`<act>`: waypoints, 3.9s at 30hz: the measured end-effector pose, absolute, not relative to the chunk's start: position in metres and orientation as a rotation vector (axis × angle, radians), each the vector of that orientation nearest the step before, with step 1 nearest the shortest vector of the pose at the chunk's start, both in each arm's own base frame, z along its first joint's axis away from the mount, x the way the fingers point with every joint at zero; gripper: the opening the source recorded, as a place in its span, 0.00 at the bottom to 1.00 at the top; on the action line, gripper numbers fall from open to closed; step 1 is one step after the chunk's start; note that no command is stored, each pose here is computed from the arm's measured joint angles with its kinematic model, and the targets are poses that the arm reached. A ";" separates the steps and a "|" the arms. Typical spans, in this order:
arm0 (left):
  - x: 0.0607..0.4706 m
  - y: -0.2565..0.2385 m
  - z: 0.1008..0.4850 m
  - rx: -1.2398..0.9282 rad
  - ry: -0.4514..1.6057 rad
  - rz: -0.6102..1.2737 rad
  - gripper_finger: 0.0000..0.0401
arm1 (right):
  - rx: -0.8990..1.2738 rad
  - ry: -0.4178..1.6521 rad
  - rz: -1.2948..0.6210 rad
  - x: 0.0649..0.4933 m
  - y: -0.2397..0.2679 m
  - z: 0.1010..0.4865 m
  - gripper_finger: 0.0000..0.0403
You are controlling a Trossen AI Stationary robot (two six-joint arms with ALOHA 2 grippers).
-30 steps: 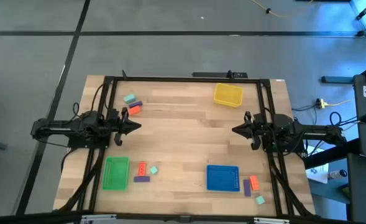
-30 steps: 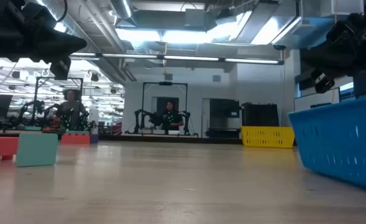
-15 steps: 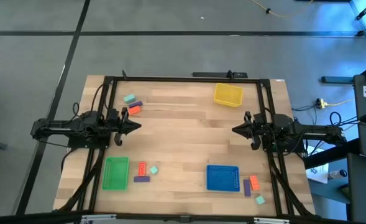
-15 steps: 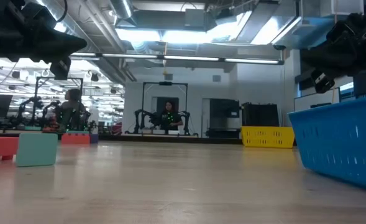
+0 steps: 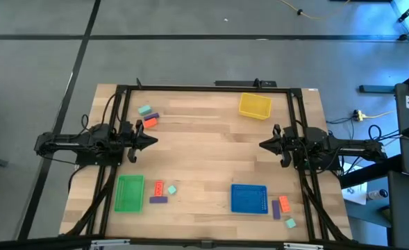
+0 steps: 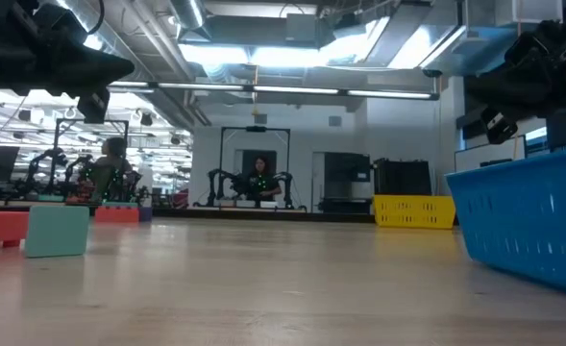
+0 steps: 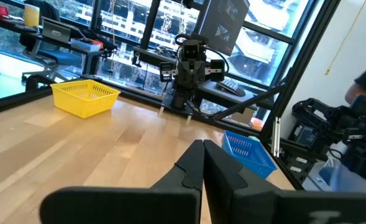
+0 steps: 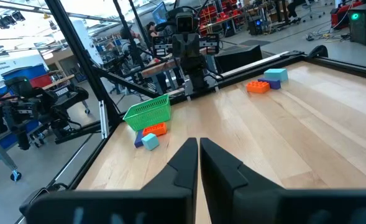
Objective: Sort & place blocks by color
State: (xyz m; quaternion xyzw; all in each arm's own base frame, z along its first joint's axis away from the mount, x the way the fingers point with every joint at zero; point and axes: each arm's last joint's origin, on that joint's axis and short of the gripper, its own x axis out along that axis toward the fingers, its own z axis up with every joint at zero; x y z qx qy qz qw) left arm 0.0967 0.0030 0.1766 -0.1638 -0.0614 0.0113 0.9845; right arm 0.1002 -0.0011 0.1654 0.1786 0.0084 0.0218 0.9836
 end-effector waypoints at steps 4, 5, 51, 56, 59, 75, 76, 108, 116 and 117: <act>0.097 0.003 0.177 -0.329 -0.124 0.023 0.00 | 0.359 0.017 0.044 0.100 -0.001 0.166 0.05; 0.097 0.003 0.177 -0.329 -0.124 0.023 0.00 | 0.359 0.017 0.044 0.100 -0.001 0.165 0.05; 0.097 0.003 0.177 -0.329 -0.124 0.023 0.00 | 0.359 0.016 0.044 0.100 -0.001 0.166 0.05; 0.097 0.003 0.177 -0.329 -0.124 0.023 0.00 | 0.558 -0.067 0.064 0.100 -0.001 0.174 0.05; 0.097 0.003 0.177 -0.329 -0.124 0.022 0.00 | 0.714 -0.226 0.023 0.098 -0.004 0.187 0.05; 0.097 0.003 0.177 -0.329 -0.123 0.023 0.00 | 0.394 -0.519 0.079 0.103 -0.003 0.309 0.05; 0.097 0.003 0.177 -0.329 -0.123 0.023 0.00 | 0.373 -0.469 0.062 0.109 -0.004 0.315 0.05; 0.096 0.003 0.179 -0.336 -0.145 0.016 0.00 | 0.382 -0.132 -0.043 0.151 -0.006 0.315 0.05; 0.094 0.006 0.188 -0.449 -0.267 0.104 0.00 | 0.382 -0.124 -0.044 0.152 -0.006 0.314 0.05; 0.094 0.007 0.192 -0.485 -0.315 0.127 0.00 | 0.381 -0.124 -0.044 0.152 -0.006 0.314 0.05</act>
